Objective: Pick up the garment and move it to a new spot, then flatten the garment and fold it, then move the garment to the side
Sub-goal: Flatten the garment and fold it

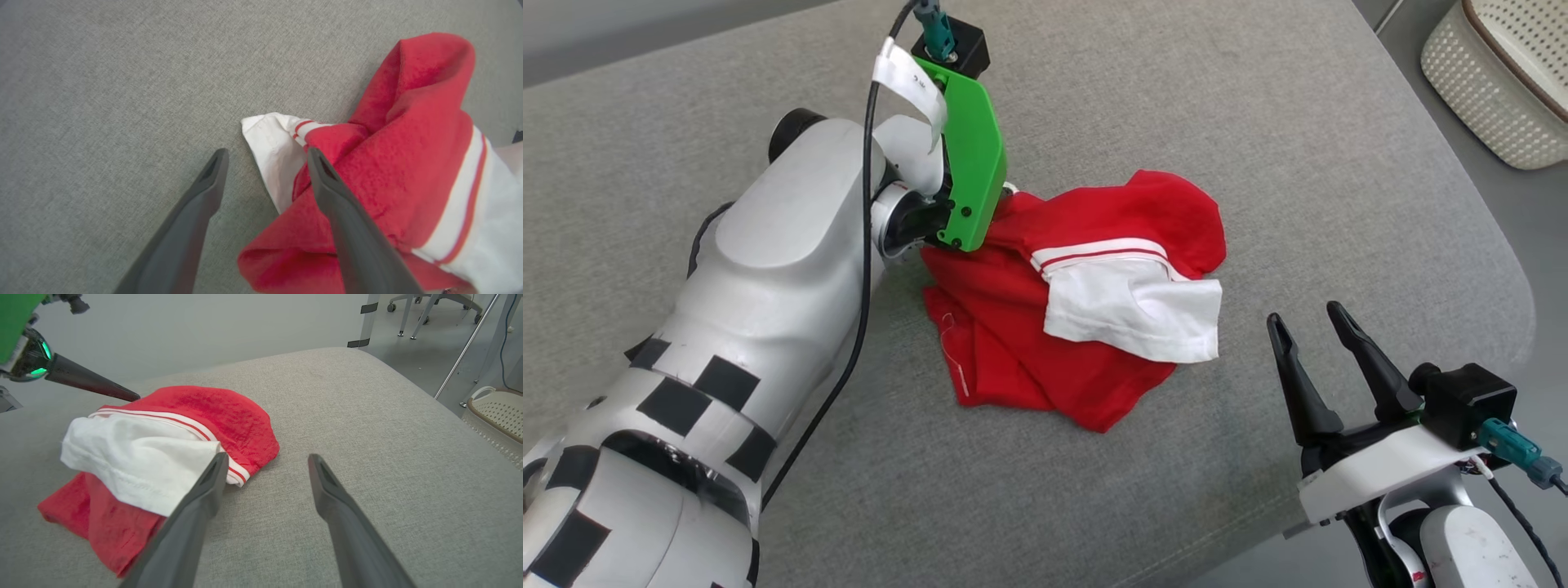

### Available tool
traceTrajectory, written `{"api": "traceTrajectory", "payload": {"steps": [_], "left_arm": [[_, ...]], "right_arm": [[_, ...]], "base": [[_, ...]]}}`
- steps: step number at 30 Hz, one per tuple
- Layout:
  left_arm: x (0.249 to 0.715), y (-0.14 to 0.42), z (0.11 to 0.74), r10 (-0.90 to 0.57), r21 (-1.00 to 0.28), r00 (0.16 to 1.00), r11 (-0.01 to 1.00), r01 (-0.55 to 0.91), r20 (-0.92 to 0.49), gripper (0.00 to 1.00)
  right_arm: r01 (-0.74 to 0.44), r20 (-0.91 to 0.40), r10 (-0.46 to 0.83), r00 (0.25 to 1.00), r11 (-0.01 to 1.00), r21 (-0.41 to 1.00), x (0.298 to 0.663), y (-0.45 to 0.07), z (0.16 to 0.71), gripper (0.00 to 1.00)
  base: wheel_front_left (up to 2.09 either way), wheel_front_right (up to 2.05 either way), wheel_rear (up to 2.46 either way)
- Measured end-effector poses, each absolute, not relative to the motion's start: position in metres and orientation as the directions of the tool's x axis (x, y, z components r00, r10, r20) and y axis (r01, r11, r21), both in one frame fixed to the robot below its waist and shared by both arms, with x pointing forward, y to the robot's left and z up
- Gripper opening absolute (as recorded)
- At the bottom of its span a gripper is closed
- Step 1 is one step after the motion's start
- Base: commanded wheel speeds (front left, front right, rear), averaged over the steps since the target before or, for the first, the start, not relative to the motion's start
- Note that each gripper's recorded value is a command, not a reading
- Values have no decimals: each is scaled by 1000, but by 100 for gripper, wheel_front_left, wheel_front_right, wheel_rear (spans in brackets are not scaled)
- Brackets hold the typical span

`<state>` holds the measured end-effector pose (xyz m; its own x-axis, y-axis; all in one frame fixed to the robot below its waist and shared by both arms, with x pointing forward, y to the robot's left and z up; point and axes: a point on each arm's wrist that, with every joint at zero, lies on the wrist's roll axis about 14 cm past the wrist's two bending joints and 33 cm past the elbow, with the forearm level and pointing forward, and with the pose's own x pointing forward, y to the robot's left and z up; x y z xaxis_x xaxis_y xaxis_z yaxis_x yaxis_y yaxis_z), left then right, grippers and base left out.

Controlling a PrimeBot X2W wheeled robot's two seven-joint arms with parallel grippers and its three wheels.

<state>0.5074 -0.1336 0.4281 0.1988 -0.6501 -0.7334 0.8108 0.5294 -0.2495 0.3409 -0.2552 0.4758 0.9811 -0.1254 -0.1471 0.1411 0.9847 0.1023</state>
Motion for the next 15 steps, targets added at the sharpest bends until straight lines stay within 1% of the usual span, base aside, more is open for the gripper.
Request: {"api": "traceTrajectory", "payload": {"steps": [7,15], "left_arm": [[511,-135,401,-630,-224,207,535,815,-749,100],[504,-137,381,-616,-220,177,512,830,-767,100]], "right_arm": [[150,-169,-131,977,984,102,340,-256,469,100],[153,-184,-132,974,983,102,344,-257,462,100]], "base": [[0,0,0],[0,0,0]]}}
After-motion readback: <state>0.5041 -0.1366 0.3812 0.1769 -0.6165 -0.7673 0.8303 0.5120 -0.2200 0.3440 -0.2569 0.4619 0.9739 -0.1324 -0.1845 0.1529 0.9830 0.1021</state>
